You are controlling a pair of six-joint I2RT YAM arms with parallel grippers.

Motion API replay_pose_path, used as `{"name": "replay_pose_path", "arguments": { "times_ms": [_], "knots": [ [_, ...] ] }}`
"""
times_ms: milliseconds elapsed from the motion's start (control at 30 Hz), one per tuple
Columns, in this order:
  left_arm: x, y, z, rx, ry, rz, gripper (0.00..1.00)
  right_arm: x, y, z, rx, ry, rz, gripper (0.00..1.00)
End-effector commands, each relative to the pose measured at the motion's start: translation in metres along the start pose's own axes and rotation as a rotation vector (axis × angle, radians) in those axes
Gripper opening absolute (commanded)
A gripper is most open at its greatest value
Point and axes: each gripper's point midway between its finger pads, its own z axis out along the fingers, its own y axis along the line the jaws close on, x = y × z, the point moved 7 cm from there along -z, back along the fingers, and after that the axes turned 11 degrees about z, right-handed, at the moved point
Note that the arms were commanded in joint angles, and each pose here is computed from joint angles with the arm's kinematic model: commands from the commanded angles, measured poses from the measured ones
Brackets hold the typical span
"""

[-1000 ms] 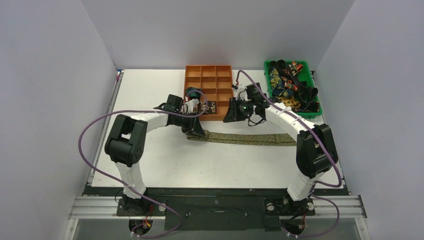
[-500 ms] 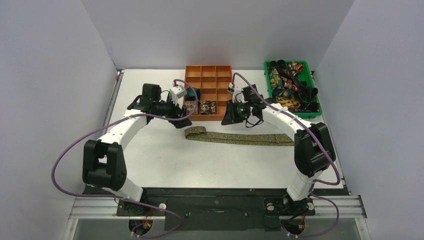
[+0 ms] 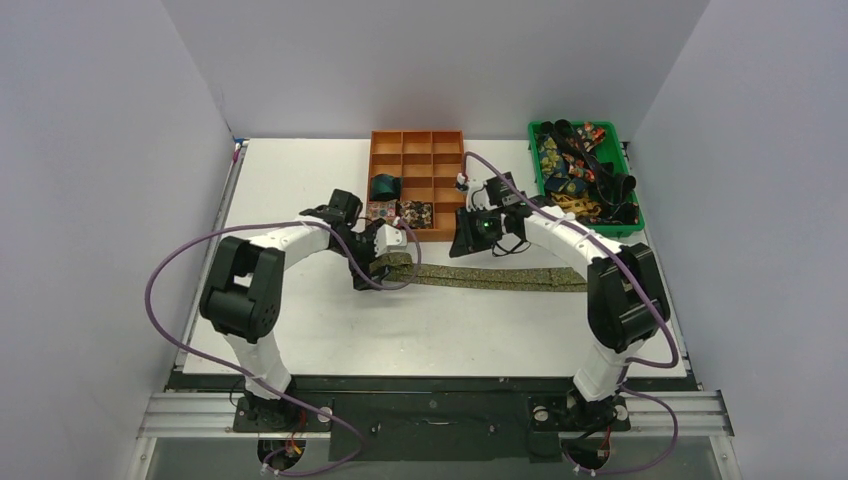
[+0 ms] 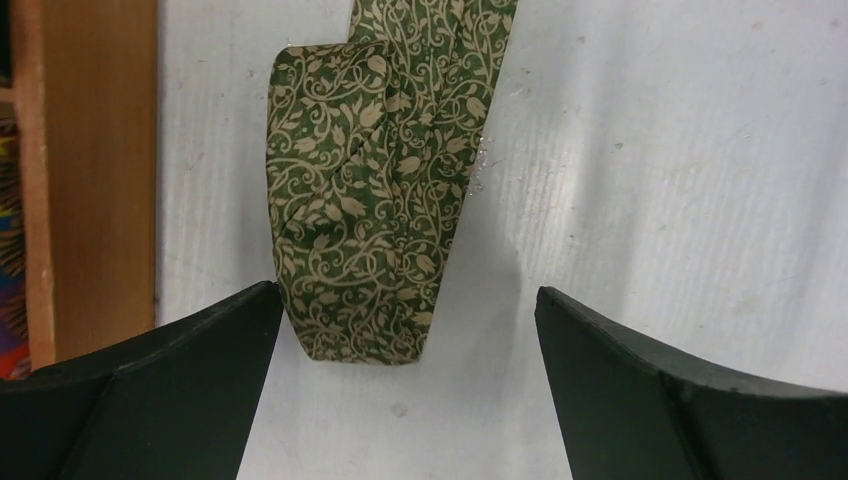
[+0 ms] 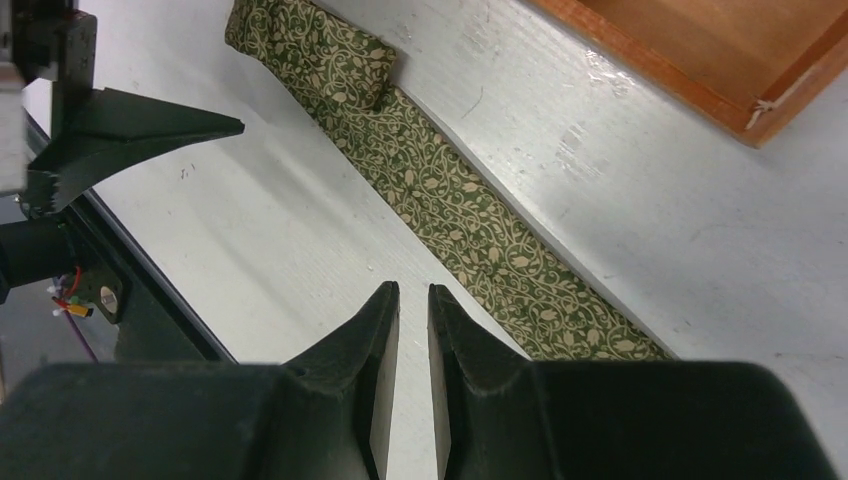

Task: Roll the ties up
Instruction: Roll the tie at the center of the board.

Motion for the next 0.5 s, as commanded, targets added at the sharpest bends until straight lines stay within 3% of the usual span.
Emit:
{"name": "replay_pose_path", "arguments": {
  "times_ms": [0,167,300,467],
  "knots": [
    [-0.003,0.019,0.007,0.0,0.064,0.154,0.99,-0.014,0.009,-0.031,0.014,-0.088,-0.082,0.15],
    [-0.002,0.025,0.026,-0.011,0.116,0.204,1.0,-0.01,0.006,-0.038,0.039,-0.085,-0.105,0.15],
    [-0.003,0.025,0.037,0.015,0.128,0.219,0.88,-0.009,0.002,-0.042,0.053,-0.085,-0.108,0.15],
    [-0.002,0.018,0.04,0.06,0.157,0.241,0.55,-0.003,-0.004,-0.044,0.061,-0.069,-0.107,0.15]
  ]
}}
